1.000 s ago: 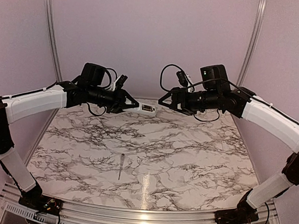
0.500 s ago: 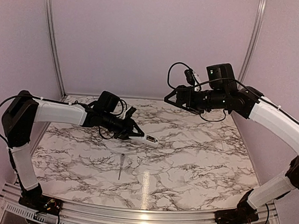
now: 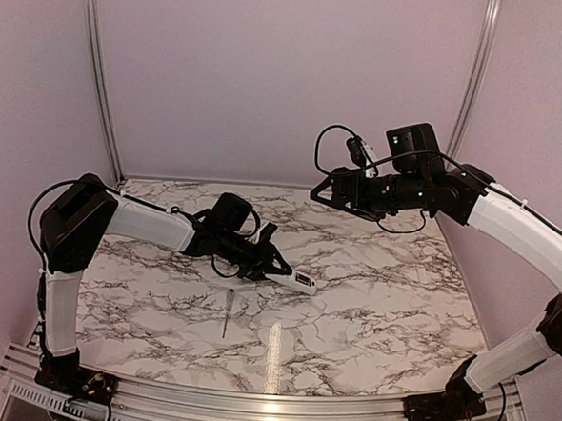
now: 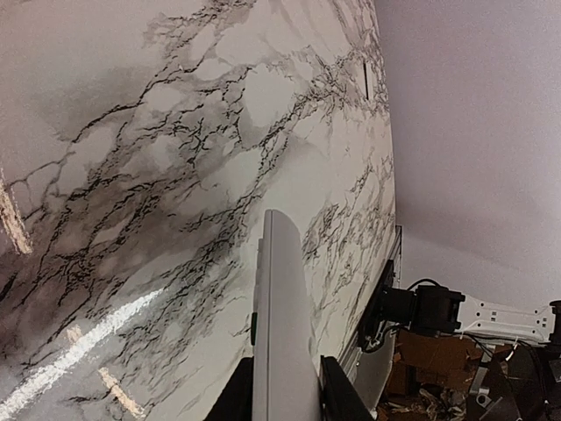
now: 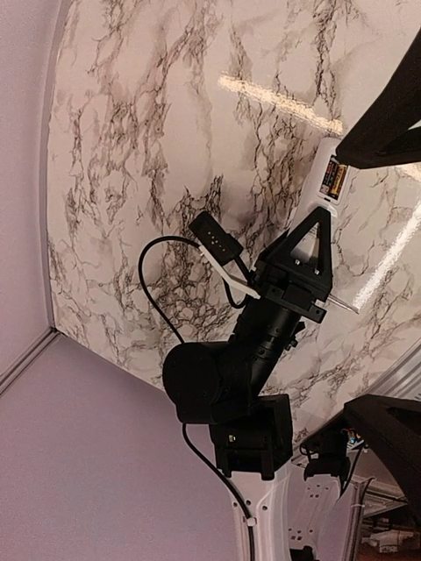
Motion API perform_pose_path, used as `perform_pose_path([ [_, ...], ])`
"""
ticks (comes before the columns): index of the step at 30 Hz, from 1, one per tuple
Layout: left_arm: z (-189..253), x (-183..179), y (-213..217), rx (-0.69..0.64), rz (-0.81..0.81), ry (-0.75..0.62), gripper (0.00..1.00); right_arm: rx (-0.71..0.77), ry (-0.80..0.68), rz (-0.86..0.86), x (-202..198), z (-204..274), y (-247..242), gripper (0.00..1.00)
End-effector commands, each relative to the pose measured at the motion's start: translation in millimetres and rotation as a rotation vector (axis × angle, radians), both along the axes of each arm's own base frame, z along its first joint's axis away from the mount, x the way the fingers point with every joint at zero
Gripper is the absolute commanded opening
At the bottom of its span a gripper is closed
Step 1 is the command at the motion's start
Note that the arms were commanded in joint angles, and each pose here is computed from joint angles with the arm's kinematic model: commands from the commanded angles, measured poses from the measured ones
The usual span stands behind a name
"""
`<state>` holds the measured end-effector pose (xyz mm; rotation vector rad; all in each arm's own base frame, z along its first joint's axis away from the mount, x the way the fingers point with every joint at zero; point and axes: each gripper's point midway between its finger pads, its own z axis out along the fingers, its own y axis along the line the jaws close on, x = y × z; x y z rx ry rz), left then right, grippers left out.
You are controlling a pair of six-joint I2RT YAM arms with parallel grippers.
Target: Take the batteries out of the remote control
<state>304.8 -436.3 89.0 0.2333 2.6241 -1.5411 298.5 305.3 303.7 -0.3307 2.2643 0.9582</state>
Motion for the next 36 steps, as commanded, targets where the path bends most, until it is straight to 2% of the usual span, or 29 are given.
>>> perform_pose_path([
  [1, -3, 9, -6, 0.023, 0.033, -0.006, 0.00, -0.018, -0.017, 0.021, -5, 8, -2, 0.89],
  [5, -20, 9, 0, 0.080, 0.050, 0.012, 0.01, -0.031, -0.021, 0.036, -5, 9, 0, 0.89],
  [13, -40, 6, 12, 0.173, 0.053, 0.017, 0.16, -0.054, -0.028, 0.059, -2, 6, 3, 0.89],
  [20, -42, 10, 24, 0.248, 0.079, -0.024, 0.42, -0.062, -0.033, 0.070, 2, 6, 7, 0.89],
  [23, -43, 12, 30, 0.281, 0.090, -0.047, 0.48, -0.064, -0.030, 0.069, 4, 4, 8, 0.89],
  [36, -43, 16, 49, 0.395, 0.096, -0.121, 0.54, -0.053, -0.026, 0.055, 7, 4, 10, 0.89],
])
